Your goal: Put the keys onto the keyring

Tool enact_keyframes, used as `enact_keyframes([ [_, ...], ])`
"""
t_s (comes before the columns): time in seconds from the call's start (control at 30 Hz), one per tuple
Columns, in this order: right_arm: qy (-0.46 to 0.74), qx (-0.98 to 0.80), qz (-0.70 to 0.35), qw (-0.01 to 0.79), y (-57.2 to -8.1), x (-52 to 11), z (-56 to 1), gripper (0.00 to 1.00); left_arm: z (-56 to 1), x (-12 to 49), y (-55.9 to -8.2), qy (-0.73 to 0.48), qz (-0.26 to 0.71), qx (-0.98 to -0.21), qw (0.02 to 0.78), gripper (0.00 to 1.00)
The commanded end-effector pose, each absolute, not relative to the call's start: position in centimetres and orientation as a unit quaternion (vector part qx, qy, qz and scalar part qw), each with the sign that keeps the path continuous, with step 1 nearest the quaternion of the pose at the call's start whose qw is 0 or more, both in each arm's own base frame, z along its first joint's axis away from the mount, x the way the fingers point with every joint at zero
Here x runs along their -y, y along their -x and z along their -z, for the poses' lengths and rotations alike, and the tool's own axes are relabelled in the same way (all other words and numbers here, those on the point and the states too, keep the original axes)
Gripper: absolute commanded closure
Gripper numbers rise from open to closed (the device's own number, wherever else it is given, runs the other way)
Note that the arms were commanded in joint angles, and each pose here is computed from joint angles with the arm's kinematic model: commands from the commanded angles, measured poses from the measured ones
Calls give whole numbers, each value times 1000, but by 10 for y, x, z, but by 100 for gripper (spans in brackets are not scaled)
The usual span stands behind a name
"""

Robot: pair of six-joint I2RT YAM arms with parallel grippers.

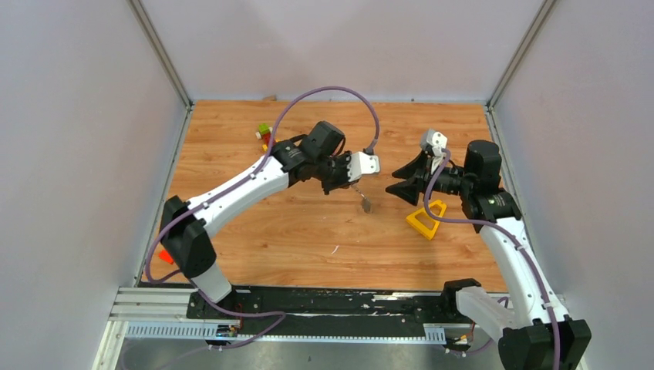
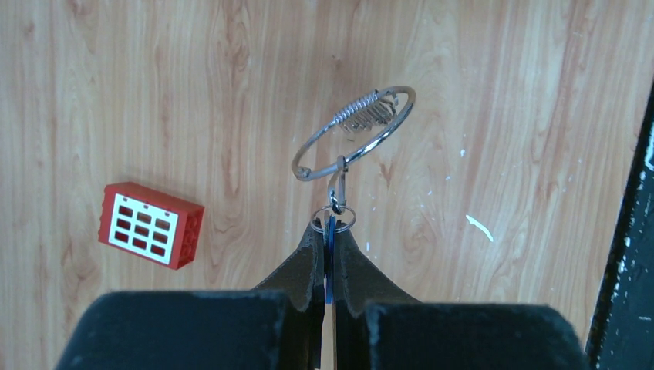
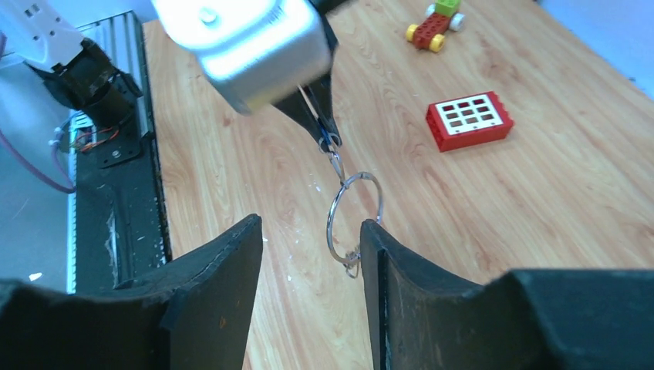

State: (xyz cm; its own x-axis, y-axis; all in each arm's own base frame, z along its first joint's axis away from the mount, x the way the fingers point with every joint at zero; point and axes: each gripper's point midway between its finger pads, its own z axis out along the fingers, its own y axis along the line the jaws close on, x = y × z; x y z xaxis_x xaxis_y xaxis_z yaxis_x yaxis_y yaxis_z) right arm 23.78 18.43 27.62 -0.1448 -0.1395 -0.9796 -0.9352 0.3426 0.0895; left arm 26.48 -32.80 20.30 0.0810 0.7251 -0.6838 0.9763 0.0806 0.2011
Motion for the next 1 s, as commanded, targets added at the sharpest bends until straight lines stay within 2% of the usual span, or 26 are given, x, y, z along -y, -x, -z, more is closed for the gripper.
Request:
enact_keyframes([
  [0.0, 386, -662, -350, 539, -252, -170, -297, 50, -209, 350, -286, -634, 189, -668, 339, 100],
  [0.2, 295, -726, -251, 568, -284, -130, -296, 50, -189, 395, -317, -623, 217, -679, 321, 100],
  [0.47, 265, -744, -222, 572, -293, -114, -293, 50, -181, 428, -345, -604, 228, -689, 329, 100],
  [0.63, 265, -746, -222, 570, -294, -113, -289, 49, -138, 400, -321, -622, 214, -702, 272, 100],
  [0.83, 265, -746, -227, 567, -294, -113, -286, 50, -57, 348, -281, -634, 184, -734, 158, 100],
  [0.97, 266, -744, -230, 569, -293, -113, -286, 50, -24, 324, -256, -628, 183, -751, 93, 100],
])
